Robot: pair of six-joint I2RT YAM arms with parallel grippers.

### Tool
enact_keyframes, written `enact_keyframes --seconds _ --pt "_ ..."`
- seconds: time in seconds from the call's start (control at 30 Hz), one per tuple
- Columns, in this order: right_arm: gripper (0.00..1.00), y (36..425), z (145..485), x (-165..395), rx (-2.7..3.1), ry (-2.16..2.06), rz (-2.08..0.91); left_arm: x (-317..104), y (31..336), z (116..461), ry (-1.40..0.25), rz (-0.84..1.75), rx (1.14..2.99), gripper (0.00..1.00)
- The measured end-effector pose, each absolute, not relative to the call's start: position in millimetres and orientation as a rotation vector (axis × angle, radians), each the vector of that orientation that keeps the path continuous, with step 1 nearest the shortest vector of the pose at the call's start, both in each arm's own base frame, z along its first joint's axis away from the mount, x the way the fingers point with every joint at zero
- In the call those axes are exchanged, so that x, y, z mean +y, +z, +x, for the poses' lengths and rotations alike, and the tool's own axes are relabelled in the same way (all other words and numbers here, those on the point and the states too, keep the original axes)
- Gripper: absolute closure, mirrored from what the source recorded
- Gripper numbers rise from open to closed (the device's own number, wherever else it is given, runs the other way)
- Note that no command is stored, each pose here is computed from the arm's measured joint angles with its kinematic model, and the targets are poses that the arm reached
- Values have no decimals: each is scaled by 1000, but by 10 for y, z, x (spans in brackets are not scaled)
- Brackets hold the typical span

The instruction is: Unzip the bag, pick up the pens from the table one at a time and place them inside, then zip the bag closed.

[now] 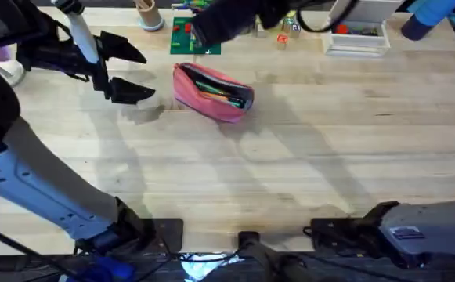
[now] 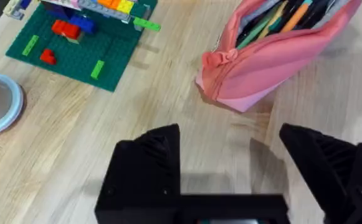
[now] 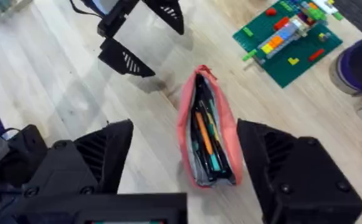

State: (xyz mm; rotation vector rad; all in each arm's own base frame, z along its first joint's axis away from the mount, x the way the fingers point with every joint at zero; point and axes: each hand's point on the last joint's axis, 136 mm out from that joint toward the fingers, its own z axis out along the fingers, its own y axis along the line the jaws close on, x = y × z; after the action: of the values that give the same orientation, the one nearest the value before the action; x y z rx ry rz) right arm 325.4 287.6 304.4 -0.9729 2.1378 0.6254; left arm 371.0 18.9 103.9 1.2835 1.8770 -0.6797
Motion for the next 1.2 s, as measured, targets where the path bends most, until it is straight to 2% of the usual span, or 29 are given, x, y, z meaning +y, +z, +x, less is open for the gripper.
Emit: enact_keyframes --seconds 0.23,0.63,1.03,1.2 --pt "5 2975 3307 3219 2163 628 -1037 189 1039 3710 -680 1284 1877 7" --pt "5 2604 3344 3583 2195 637 -1109 189 1040 3710 -679 1283 1877 7" --pt "5 2605 3339 3589 2227 659 -1061 189 1040 3710 -679 1284 1877 7" --pt "5 2718 3434 3671 2162 676 -1034 189 1040 3710 -679 1284 1877 7"
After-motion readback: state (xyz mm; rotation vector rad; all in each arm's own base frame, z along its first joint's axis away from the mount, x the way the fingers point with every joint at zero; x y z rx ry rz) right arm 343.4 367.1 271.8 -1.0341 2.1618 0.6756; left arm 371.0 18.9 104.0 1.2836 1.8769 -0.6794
